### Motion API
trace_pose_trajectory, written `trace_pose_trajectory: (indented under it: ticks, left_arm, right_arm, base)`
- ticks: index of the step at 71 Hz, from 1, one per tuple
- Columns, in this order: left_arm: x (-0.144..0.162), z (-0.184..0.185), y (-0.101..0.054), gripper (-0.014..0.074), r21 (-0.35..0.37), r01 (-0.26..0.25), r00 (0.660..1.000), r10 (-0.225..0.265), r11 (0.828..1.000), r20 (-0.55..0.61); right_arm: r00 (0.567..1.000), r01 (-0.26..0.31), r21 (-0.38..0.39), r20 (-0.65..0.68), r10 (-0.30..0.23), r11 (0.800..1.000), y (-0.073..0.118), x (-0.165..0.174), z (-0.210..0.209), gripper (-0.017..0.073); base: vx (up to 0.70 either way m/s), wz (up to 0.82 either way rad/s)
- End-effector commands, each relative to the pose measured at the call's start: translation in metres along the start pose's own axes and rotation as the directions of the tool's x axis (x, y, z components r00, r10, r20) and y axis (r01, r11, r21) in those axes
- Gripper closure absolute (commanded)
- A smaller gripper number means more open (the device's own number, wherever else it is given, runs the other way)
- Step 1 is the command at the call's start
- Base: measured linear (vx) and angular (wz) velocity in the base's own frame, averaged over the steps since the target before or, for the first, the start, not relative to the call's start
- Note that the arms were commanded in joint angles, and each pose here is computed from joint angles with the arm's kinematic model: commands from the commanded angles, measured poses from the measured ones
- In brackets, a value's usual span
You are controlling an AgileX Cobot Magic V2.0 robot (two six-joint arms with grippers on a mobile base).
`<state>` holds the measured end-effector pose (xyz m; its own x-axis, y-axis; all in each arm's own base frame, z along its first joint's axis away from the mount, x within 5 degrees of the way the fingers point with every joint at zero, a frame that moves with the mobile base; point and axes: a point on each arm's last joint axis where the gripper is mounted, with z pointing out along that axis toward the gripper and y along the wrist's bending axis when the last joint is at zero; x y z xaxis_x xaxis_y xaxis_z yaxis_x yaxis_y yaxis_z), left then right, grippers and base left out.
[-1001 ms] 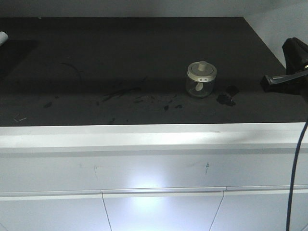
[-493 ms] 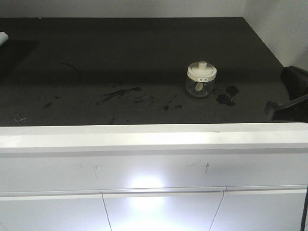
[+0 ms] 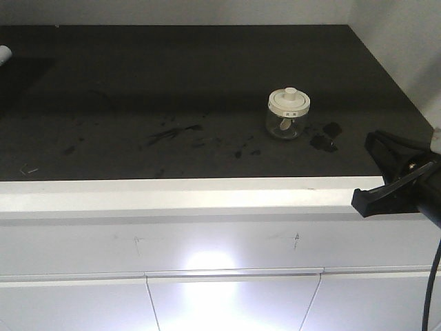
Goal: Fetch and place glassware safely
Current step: 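Withdraw the right gripper from the sash and lower it, then reach the open right gripper over the white-lidded glass jar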
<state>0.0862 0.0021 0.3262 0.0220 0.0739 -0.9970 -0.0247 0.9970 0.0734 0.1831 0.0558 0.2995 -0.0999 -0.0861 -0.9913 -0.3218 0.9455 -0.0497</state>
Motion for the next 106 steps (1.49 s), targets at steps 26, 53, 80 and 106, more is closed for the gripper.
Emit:
trace_pose_trajectory:
  ticks: [26, 53, 80, 106]
  left_arm:
    - [0.003, -0.005, -0.001, 0.0601, 0.005, 0.018, 1.0, -0.018, 1.0, 0.014]
    - [0.003, -0.005, -0.001, 0.0601, 0.005, 0.019, 1.0, -0.019, 1.0, 0.014]
    - [0.003, -0.005, -0.001, 0.0601, 0.005, 0.019, 1.0, -0.019, 1.0, 0.014]
    - [0.003, -0.005, -0.001, 0.0601, 0.005, 0.019, 1.0, -0.019, 1.0, 0.014]
  right_arm:
    - [0.991, 0.007, -0.029, 0.136, -0.003, 1.0, 0.002, -0.019, 0.013, 0.0498]
    - [0.988, -0.004, -0.06, 0.151, 0.013, 0.998, 0.001, -0.024, 0.083, 0.0077]
    - [0.982, 0.007, -0.01, 0.187, -0.005, 1.0, -0.008, -0.026, 0.169, 0.0085]
    - [0.983, 0.022, 0.079, 0.181, -0.036, 0.997, -0.042, -0.03, 0.219, 0.0085]
  base:
    - [0.0, 0.0]
    - [0.0, 0.0]
    - [0.0, 0.0]
    - [0.0, 0.0]
